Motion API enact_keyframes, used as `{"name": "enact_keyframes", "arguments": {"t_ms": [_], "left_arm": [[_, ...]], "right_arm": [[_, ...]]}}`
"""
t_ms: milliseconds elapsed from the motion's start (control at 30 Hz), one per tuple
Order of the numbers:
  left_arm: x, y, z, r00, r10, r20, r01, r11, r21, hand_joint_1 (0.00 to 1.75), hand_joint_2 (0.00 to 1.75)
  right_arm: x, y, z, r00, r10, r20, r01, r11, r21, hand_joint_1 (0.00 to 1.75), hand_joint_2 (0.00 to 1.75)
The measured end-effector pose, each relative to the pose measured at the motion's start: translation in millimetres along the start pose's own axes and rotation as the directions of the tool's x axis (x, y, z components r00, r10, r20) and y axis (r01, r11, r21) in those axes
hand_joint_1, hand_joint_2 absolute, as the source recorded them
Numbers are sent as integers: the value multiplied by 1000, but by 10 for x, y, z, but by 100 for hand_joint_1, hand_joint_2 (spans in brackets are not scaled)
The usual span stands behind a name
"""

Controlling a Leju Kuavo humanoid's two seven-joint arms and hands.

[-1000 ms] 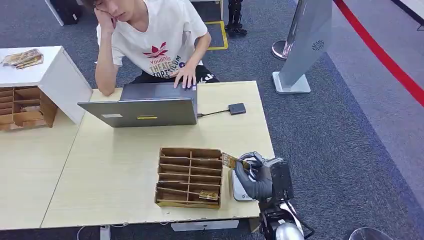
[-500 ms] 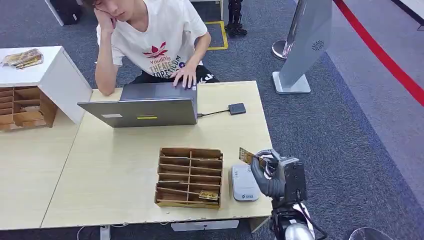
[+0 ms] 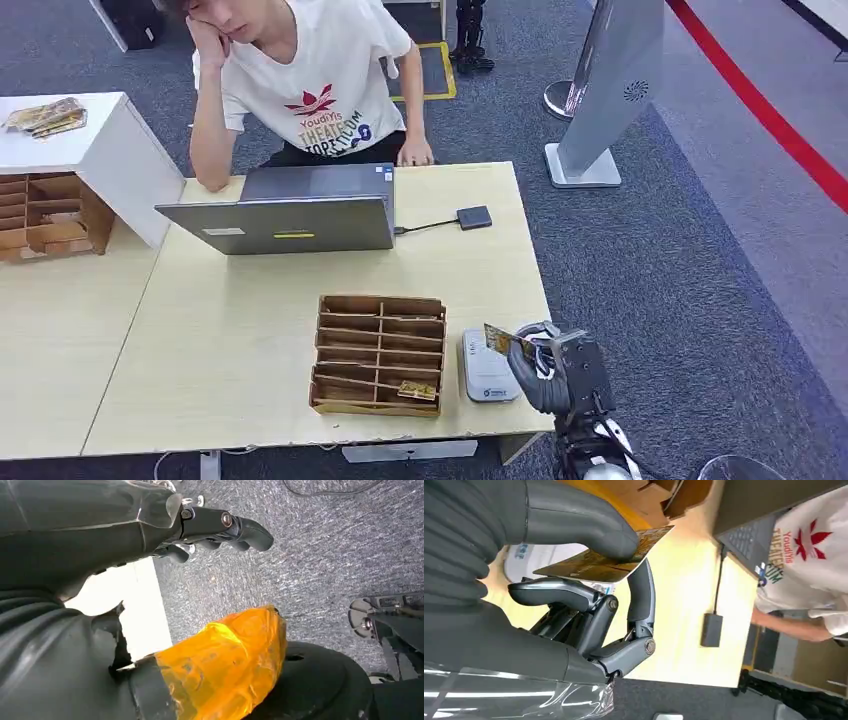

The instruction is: Pass the card to the sensor for recognition and then transmit it.

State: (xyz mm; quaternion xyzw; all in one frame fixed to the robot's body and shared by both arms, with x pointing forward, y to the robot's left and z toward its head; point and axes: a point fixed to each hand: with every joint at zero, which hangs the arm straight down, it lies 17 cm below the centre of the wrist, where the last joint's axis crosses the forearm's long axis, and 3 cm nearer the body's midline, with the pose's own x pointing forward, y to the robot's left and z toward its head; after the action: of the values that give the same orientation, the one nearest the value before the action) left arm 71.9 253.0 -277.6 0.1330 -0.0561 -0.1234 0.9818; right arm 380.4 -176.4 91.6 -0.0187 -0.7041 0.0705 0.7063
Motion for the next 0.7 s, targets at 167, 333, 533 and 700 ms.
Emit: {"name": "enact_keyframes", "arguments": {"t_ms": [167,333,533,700], "left_arm": [[1,5,-2,1000,0,1,0,1000,-1,0,0],[4,0,-2,1000,-3,3,3,1000,-4,0,0],[5,-2,-1,1000,-6,3,6,1000,-5,0,0],[4,-1,-2,1000,-6,2,6,1000,-6,0,0]], "right_arm": [[-90,65,12,1000,19,-21,-18,999,32,175,175],[-169,134,4,998,44,-40,-42,998,56,175,175],[-294,186,9,995,66,-70,-61,995,76,175,175],[-369,210,-5,992,88,-88,-80,993,88,175,175]]}}
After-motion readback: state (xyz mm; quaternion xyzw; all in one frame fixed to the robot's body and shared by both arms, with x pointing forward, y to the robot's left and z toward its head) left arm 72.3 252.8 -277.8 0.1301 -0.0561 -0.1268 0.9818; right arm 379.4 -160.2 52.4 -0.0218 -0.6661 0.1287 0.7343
